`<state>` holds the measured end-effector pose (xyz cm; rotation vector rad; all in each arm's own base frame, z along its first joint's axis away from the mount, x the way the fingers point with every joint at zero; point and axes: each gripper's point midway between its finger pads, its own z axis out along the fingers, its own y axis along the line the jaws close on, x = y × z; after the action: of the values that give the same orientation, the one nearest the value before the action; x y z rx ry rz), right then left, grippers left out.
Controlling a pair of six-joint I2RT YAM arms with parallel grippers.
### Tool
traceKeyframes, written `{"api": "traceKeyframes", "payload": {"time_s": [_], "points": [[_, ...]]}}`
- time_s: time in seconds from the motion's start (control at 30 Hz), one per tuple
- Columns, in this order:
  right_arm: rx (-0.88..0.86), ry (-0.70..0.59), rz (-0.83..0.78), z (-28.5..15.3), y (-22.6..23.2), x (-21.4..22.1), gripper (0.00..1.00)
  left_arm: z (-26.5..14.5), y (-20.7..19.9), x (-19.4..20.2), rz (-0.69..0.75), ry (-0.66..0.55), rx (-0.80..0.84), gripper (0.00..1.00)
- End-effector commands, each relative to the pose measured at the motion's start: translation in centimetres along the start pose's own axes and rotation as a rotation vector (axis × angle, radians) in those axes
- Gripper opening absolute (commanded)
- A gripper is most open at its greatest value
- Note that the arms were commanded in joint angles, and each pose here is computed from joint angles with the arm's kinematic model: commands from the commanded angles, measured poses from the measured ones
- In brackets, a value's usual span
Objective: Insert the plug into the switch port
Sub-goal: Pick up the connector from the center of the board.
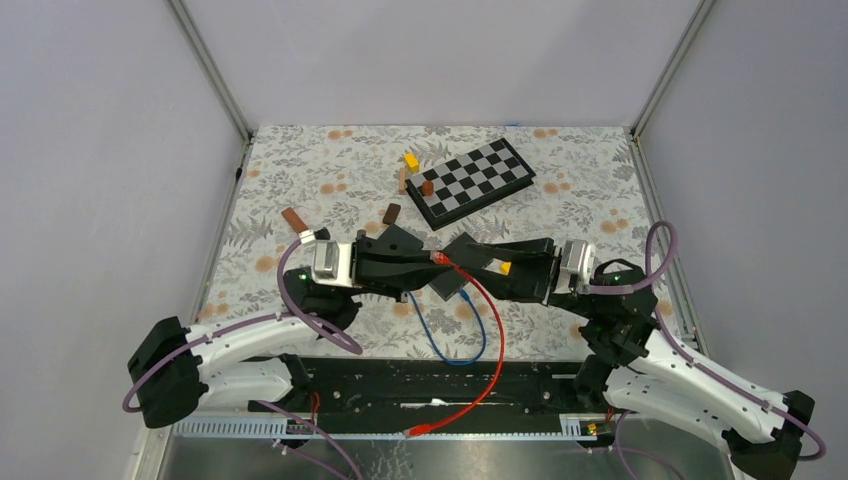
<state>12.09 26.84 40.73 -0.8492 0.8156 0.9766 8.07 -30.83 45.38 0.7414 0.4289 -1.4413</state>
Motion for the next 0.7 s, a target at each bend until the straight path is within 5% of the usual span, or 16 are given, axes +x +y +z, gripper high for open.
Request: {"api": "traceKeyframes", "payload": {"time_s": [0.0, 0.67], "points": [[-0.060, -0.128, 0.014, 0.9, 0.8, -3.3, 0.43, 0.6, -1.1, -2.0, 0.007, -0.074, 0.058, 0.00], [-0.117, -0.161, 0.082, 2.3, 1.4, -4.0, 0.42, 0.4, -0.5, -1.3, 0.014, -0.066, 0.029, 0.00]]}}
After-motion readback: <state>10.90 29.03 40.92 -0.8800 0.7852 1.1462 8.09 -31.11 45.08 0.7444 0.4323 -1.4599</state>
